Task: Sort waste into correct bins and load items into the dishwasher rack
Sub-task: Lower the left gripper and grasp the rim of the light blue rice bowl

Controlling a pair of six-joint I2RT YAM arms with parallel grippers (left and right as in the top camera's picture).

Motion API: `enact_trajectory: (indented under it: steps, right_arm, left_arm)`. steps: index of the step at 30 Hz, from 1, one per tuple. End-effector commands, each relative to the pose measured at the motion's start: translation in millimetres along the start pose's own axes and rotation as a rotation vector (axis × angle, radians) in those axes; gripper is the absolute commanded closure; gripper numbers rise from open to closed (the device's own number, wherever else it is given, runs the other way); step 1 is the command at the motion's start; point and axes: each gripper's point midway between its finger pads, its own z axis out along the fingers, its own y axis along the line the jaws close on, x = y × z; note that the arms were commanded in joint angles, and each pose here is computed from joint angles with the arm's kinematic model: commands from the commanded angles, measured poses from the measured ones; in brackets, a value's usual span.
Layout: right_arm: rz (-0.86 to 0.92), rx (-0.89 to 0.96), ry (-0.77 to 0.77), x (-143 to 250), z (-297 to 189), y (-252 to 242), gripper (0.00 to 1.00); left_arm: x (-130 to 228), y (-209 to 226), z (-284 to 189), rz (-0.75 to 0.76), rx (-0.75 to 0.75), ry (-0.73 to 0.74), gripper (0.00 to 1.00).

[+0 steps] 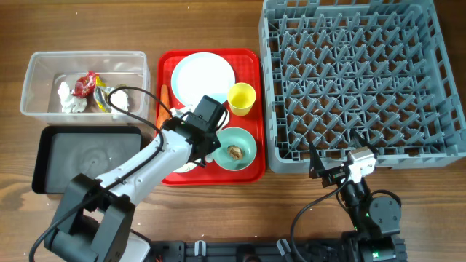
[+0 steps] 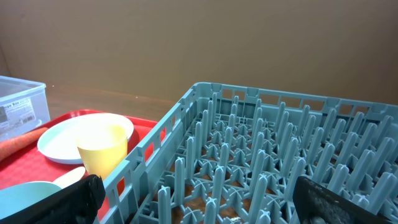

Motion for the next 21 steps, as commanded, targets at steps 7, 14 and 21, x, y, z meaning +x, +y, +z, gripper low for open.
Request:
enact_trajectory:
  steps: [7,14,21]
  right_arm:
    - [-0.01,0.019,-0.006,-1.1,-0.3,-3.7,0.0]
    - [-0.01,0.019,-0.006,-1.1,-0.3,-3.7,0.0]
    - [-0.011,0.019,-0.006,-1.1,-0.3,-3.7,0.0]
  left_arm:
    - [6.1,8.2,2.1,-0.009,-0.026,0.027,0.76]
    - [5.7,7.6,2.2,-0.009,-0.024,0.026,0.78]
    - [5.7,7.6,2.3,-0.009,-0.024,0.026,0.8]
